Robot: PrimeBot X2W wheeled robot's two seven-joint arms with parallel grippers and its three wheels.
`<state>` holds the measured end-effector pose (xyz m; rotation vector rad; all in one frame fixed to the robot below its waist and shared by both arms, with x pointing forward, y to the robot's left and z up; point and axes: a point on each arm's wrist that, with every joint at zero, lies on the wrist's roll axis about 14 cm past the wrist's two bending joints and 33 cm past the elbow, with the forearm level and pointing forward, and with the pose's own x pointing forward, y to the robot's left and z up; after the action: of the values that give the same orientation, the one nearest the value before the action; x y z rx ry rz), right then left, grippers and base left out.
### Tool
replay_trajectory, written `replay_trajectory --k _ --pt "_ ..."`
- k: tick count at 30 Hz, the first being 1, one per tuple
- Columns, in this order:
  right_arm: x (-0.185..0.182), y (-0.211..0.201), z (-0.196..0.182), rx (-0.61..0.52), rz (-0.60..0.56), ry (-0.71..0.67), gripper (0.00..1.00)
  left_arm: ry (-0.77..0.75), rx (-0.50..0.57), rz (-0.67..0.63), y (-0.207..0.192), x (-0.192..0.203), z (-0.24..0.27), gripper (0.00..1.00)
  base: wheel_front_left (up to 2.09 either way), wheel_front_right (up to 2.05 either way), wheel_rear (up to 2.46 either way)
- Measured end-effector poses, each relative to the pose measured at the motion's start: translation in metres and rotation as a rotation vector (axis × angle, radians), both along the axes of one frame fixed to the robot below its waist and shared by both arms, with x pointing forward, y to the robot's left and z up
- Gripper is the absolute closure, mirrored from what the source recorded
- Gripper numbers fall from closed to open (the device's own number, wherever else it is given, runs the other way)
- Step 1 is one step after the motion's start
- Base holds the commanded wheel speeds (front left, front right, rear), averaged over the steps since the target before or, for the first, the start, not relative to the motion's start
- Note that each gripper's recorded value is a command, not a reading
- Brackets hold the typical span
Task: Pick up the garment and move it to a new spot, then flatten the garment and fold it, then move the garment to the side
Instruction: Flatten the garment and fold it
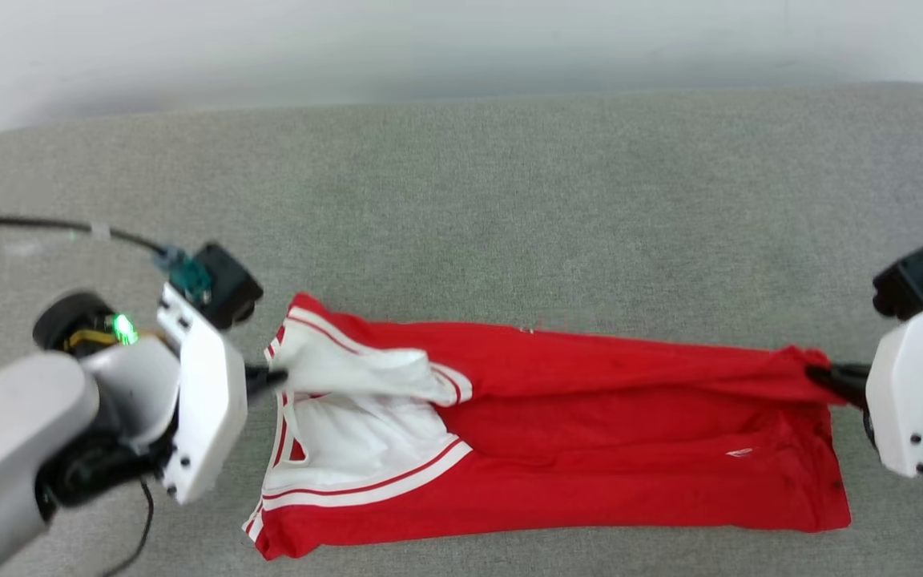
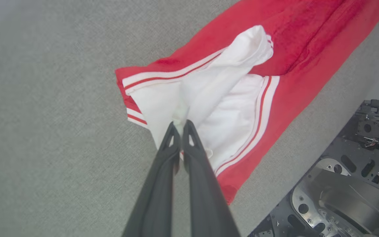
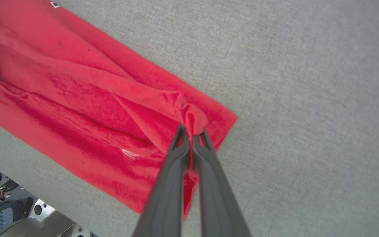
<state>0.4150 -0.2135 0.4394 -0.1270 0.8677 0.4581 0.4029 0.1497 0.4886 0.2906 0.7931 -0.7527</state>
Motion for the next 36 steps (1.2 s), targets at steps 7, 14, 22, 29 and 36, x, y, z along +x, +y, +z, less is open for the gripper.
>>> replay_trajectory --k 7,14,22,29,36 --pt "-0.030 -0.003 -0.019 0.020 -0.014 0.039 1.00 0.117 -0.026 0.043 0.002 -0.047 -0.035 1.00 0.00 0.00 0.00" --pt "-0.047 0.001 -0.049 0.019 -0.025 0.119 1.00 0.247 -0.018 0.071 0.004 -0.074 -0.077 1.00 0.00 0.00 0.00" --pt "-0.042 0.002 -0.051 0.015 -0.036 0.080 0.00 0.167 -0.027 0.064 0.002 -0.063 -0.075 0.00 0.00 0.00 0.00" --pt "-0.015 0.001 0.006 0.099 -0.065 -0.152 0.00 -0.053 -0.059 0.079 -0.002 -0.040 -0.041 0.00 0.00 0.00 0.00" --pt "0.000 -0.029 0.031 0.154 -0.192 -0.289 0.00 -0.353 -0.144 0.218 -0.001 -0.001 -0.007 0.00 0.00 0.00 0.00"
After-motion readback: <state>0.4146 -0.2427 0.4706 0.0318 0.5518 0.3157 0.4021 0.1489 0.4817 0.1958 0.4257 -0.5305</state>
